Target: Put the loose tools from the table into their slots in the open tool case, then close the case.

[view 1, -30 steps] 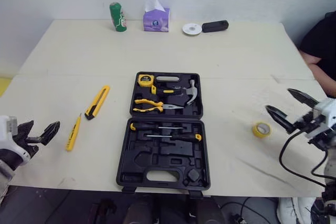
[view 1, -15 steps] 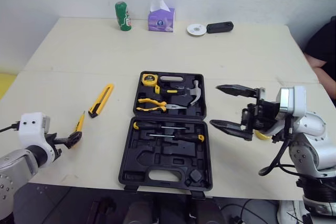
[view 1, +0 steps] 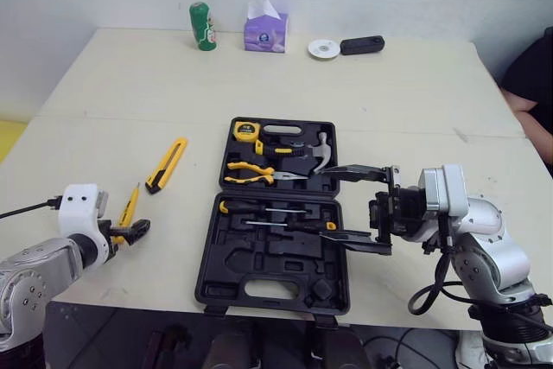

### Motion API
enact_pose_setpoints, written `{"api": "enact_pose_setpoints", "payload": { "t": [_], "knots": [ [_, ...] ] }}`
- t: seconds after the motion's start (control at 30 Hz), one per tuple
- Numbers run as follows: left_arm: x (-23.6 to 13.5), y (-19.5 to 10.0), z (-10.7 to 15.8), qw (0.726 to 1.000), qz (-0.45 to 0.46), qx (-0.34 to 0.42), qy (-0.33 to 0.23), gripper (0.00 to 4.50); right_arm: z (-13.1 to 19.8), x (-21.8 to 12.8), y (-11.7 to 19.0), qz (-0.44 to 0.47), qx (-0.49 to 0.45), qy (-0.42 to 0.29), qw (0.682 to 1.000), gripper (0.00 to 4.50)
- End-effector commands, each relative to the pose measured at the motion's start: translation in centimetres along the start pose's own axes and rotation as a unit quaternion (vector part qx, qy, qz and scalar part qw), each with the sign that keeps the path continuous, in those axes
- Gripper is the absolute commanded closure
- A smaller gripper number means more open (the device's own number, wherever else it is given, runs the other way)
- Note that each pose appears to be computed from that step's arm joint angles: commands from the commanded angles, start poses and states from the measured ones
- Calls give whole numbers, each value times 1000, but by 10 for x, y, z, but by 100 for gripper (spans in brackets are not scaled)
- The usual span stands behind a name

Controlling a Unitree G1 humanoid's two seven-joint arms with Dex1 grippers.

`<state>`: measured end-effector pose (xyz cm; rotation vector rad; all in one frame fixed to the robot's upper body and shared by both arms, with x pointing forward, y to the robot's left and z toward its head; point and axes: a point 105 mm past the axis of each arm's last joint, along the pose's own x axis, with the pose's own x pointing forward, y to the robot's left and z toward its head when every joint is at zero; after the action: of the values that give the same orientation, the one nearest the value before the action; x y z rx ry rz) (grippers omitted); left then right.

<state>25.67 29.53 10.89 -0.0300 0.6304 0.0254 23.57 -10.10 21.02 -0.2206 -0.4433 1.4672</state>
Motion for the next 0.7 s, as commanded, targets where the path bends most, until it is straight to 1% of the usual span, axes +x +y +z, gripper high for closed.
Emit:
{"api": "enact_pose_setpoints", "payload": {
  "t": [0.03,0.17,0.23,0.27,0.3,0.33,0.37,0.5,0.53,0.7],
  "knots": [
    [5,4,-6,1000,5,0,14,0,8,0,-1,0,-23,-2,1000,11],
    [6,5,-15,999,-2,-4,33,0,9,1,-1,-3,-25,-1,1000,11],
    [6,3,-19,999,-10,-6,41,52,8,1,-1,-4,-26,-1,1000,0],
    [6,1,-22,999,-16,-6,48,83,8,0,0,-4,-26,0,1000,0],
    [7,1,-24,998,-19,-8,52,121,8,0,0,-4,-27,1,1000,0],
    [8,2,-26,998,-16,-11,53,173,8,0,0,-4,-28,1,1000,0],
    [9,2,-29,998,-17,-14,56,206,8,0,0,-5,-29,1,1000,0],
    [12,7,-45,997,-11,-27,72,391,7,-1,-1,-14,-22,-3,1000,0],
    [13,7,-46,997,-12,-37,67,398,8,-2,-3,-23,-17,-9,1000,0],
    [13,10,-39,998,-9,-44,45,398,4,-3,-2,-21,-13,-4,1000,0]
  ]
}}
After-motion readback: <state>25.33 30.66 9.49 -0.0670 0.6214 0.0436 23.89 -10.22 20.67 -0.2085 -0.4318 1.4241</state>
